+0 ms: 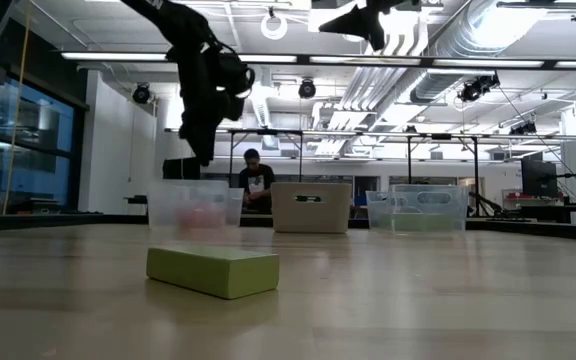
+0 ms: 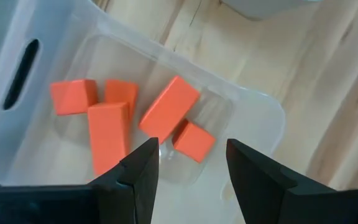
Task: Sort & place blocks by color
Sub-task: Put the green block into the right transparent bin
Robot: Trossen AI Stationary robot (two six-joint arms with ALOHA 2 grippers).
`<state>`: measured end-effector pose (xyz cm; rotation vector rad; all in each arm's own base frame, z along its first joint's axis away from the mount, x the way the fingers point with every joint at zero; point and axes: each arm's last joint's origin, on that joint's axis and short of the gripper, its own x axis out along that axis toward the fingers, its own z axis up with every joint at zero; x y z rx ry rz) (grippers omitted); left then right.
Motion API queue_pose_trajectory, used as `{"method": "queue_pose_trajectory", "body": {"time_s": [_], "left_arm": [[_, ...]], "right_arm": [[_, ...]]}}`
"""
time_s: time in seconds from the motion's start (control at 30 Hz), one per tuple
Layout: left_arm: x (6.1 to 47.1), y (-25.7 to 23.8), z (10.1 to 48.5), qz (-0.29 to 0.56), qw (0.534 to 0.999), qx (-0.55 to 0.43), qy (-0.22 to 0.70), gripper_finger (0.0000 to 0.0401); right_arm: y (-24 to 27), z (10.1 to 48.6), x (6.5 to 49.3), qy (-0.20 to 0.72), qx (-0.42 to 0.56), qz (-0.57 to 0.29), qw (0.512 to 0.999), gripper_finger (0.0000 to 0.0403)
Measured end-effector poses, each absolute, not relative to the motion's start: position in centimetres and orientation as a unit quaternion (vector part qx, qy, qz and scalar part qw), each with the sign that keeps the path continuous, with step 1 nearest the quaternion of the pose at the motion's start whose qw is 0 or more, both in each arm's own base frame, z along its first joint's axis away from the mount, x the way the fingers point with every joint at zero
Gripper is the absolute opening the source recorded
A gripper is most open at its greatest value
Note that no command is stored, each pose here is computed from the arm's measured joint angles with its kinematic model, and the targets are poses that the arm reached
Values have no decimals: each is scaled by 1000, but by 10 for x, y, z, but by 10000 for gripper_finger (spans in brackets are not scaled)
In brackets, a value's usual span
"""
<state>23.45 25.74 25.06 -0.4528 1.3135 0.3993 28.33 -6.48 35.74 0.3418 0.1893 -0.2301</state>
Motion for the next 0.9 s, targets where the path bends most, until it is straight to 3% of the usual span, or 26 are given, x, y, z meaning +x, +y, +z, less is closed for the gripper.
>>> {"method": "queue_pose_trajectory", "body": {"time_s": [0.3, 0.9], "left_arm": [[230, 253, 275, 175, 731, -221, 621, 162], [227, 249, 277, 177, 714, -243, 633, 162]], "right_arm": [[-31, 357, 289, 100, 210, -67, 970, 244], [39, 348, 311, 76, 281, -27, 956, 243]]}}
